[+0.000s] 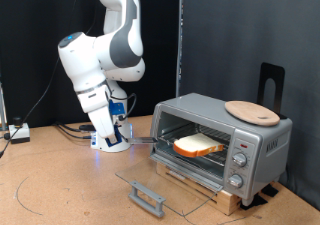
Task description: Make a piece of toast with the oven
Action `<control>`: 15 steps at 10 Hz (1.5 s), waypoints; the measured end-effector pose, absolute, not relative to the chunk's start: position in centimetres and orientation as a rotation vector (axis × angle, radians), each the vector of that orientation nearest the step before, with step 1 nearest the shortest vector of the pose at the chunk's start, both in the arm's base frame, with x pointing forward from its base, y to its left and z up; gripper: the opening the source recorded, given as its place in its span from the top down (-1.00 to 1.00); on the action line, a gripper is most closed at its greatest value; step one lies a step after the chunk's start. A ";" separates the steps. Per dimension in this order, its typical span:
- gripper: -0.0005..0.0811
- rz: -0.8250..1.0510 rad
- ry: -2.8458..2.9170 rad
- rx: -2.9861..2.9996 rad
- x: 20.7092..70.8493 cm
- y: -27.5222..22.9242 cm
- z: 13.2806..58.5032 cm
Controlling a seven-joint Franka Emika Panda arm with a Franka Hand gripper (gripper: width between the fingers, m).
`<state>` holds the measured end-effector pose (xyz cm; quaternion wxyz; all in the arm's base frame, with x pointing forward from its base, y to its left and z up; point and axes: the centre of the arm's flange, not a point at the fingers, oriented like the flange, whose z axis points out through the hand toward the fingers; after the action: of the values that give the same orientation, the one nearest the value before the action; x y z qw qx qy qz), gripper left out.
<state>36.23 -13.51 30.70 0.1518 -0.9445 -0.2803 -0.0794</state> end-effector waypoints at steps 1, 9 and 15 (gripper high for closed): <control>0.02 -0.180 -0.828 -2.705 36.2 -12.4 30.0; 0.02 -0.157 -0.824 -2.720 38.3 -3.5 27.9; 0.02 -0.125 -0.829 -2.734 38.0 -3.9 27.6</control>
<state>38.00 -3.86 27.60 0.1406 -0.9466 -0.2870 -0.0432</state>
